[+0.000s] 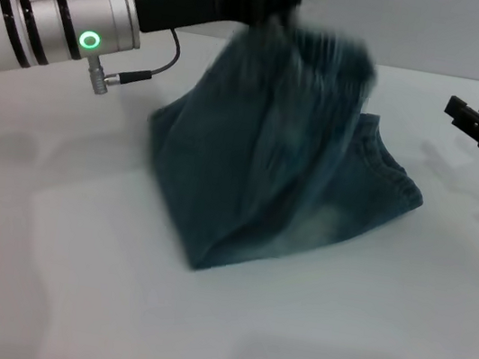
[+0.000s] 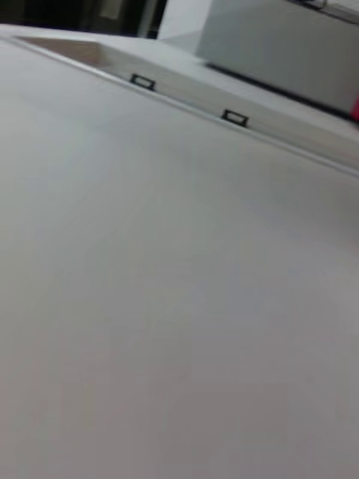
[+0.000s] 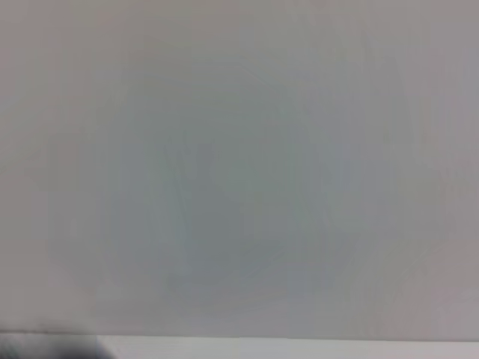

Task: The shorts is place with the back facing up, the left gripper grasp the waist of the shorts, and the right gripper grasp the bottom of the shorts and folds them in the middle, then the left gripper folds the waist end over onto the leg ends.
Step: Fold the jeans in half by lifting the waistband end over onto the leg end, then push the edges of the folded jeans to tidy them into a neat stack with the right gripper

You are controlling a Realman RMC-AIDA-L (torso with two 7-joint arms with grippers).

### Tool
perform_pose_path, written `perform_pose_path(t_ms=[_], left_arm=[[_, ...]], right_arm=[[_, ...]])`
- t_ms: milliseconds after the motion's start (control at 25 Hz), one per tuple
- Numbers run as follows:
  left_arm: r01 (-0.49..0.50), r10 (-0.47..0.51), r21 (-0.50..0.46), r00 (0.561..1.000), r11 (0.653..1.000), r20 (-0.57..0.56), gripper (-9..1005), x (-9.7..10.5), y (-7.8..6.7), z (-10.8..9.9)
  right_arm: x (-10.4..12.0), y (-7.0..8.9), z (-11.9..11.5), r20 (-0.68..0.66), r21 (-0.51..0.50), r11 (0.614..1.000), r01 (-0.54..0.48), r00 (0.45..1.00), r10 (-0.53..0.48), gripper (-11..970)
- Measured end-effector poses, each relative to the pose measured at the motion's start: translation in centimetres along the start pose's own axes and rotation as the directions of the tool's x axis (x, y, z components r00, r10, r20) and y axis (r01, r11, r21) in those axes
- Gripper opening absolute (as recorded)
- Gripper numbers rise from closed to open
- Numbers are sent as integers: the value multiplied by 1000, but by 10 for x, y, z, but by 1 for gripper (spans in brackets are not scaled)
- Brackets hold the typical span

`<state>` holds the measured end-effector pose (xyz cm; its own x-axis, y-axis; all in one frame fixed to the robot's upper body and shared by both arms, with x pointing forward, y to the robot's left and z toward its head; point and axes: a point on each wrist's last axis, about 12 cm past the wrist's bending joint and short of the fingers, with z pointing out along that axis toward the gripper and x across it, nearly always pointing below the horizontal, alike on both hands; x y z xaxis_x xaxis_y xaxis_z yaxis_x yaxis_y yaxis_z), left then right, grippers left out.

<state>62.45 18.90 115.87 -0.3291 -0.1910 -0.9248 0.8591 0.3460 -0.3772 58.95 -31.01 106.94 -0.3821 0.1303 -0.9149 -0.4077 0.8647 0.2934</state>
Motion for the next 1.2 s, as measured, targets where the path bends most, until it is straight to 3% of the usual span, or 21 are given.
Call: perform_pose_path(t_ms=[80,520,720,880,920,1000,1040,1080,1200], left_arm=[[3,-3,-1,1000,1000,5,24,0,0,0],[21,-21,-19,999,1000,36,415,3,1,-8],[-20,24,-53,996,998,81,563,11,3,-28],[-58,64,-72,993,996,96,681,17,2,-39],[-77,92,-114,986,991,136,709,23,3,-55],[-80,117,-177,970,981,212,767,26,4,-74],[-80,117,-177,970,981,212,795,26,4,-74],[-68,137,-248,953,966,271,824,34,3,-98],[-58,146,-286,944,956,295,814,39,2,-113]], right_arm=[[0,1,1,1,-3,1000,0,1000,0,652],[-1,5,5,5,-17,1000,18,1000,-18,651],[-16,15,0,55,-143,988,63,997,-56,652],[-33,29,-9,110,-309,944,111,991,-81,652],[-36,32,-11,117,-347,930,122,989,-86,652],[-43,42,-12,123,-438,888,142,988,-97,651],[-46,48,-13,121,-490,859,149,987,-103,651],[-47,51,-13,114,-520,841,151,988,-107,651],[-50,66,-11,49,-632,763,139,989,-140,651]])
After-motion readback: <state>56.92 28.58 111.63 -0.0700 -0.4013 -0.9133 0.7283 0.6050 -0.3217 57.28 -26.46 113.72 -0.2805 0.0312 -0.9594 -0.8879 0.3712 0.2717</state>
